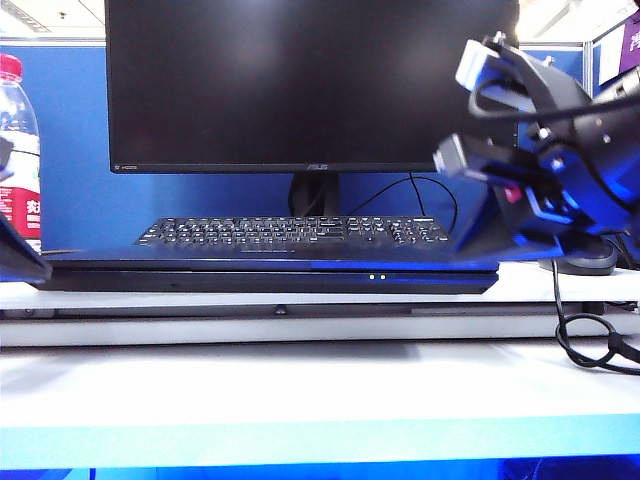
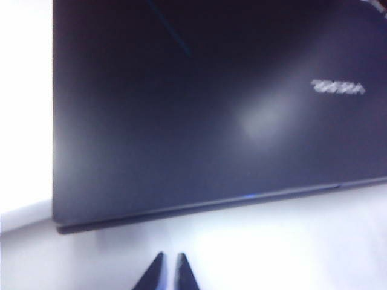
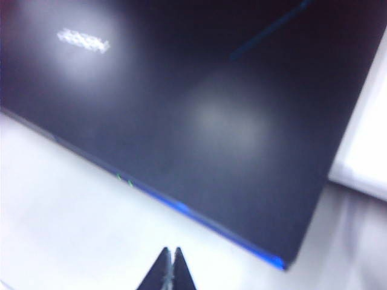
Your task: Open the lid of the black laptop.
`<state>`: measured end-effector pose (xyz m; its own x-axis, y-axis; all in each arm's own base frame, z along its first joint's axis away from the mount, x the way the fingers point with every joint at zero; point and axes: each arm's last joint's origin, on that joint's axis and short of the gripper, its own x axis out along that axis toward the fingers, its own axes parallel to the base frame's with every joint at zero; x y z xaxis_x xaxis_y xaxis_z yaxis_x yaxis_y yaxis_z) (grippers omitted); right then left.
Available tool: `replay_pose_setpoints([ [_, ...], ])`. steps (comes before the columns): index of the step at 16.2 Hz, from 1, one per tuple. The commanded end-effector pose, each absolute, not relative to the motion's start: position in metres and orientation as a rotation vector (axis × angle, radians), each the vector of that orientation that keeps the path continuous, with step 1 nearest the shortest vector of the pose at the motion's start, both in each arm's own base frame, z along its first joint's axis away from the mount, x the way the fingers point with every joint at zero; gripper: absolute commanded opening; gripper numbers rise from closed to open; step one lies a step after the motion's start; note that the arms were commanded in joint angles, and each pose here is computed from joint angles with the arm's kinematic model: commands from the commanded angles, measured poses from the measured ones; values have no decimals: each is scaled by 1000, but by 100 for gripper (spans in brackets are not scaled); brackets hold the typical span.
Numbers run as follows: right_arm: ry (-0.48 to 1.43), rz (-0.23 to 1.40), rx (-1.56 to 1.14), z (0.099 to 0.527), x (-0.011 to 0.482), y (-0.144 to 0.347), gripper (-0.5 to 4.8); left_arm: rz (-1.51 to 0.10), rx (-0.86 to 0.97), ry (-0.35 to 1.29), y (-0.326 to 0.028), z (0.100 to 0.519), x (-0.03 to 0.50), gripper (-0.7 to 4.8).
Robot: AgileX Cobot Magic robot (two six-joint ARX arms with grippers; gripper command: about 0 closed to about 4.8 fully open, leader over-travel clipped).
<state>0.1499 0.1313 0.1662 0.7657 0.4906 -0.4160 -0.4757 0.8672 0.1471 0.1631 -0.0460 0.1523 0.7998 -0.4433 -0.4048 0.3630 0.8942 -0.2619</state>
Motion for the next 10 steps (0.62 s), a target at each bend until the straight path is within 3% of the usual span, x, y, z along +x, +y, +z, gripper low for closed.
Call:
replay_pose_setpoints([
  [1,443,526,42,168,151,132,-1,-437,-170,458,-47,152,166,34],
  [10,444,476,56,168,159,123,-1,-463,-175,453,-48,150,169,34],
])
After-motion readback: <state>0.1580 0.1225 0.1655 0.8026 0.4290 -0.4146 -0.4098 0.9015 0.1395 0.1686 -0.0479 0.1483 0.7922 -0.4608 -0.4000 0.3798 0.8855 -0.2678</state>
